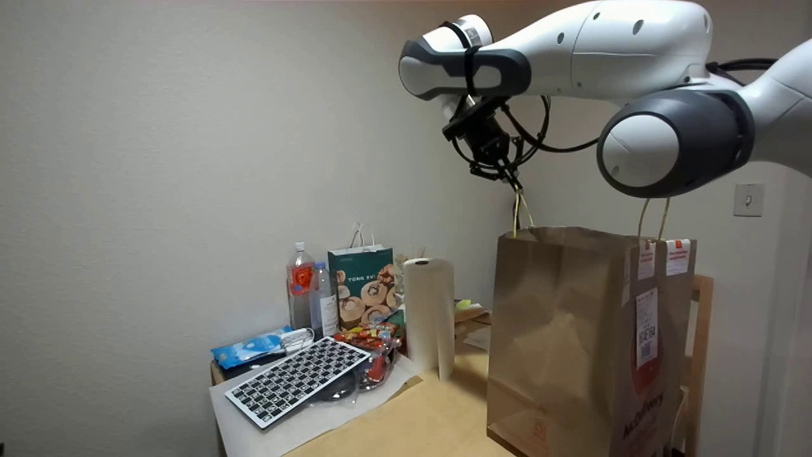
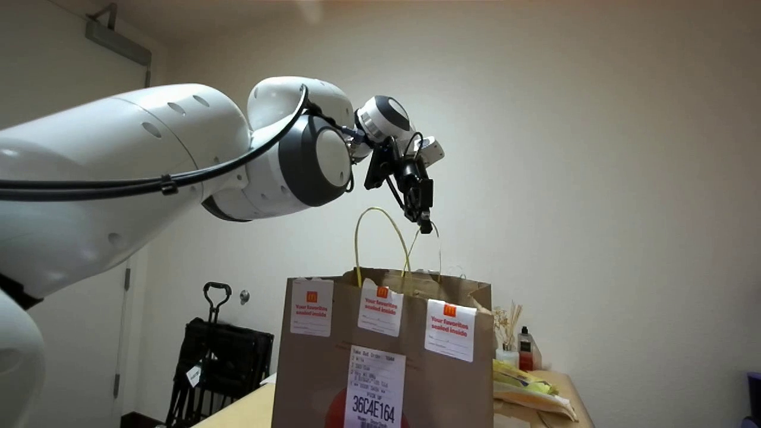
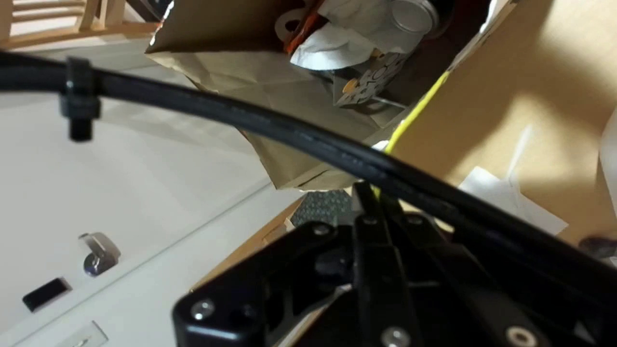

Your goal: Move the paper bag

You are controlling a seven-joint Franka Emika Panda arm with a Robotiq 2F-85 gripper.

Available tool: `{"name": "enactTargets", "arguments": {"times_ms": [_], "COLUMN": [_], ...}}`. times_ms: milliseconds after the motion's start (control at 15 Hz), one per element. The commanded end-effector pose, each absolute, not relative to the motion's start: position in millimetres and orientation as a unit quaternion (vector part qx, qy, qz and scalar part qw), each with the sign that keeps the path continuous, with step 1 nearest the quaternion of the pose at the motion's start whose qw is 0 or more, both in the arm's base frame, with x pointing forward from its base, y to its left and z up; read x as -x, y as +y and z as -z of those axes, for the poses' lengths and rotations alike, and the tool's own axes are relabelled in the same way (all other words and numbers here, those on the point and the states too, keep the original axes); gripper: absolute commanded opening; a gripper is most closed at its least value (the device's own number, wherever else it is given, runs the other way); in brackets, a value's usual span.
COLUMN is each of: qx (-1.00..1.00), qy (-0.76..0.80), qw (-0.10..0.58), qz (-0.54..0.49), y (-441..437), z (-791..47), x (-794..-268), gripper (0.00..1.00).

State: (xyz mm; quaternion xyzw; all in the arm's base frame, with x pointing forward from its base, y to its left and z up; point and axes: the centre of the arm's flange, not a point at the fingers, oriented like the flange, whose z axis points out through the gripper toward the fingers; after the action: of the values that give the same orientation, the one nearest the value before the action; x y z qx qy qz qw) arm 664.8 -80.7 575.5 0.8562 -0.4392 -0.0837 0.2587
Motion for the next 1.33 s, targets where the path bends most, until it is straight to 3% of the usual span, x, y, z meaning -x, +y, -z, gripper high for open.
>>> {"name": "enactTargets", "arguments": {"times_ms": [0, 533, 933, 1000, 1267], "qx": [-0.871, -0.891, -0.886, -0.891, -0.887], "qy": [-0.397, -0.31, -0.209, -0.236, -0.228], "qw": [0.288, 0.331, 0.41, 0.385, 0.399], "qz": [0.041, 0.024, 0.048, 0.044, 0.048], "y": [-70.7, -16.6, 21.8, 20.6, 24.6], "z": [-623.5, -607.5, -567.0, -551.6, -545.3], "x": [-718.3, -727.6, -727.6, -698.3, -700.3], "gripper": [0.03, 0.03, 0.03, 0.03, 0.03]}}
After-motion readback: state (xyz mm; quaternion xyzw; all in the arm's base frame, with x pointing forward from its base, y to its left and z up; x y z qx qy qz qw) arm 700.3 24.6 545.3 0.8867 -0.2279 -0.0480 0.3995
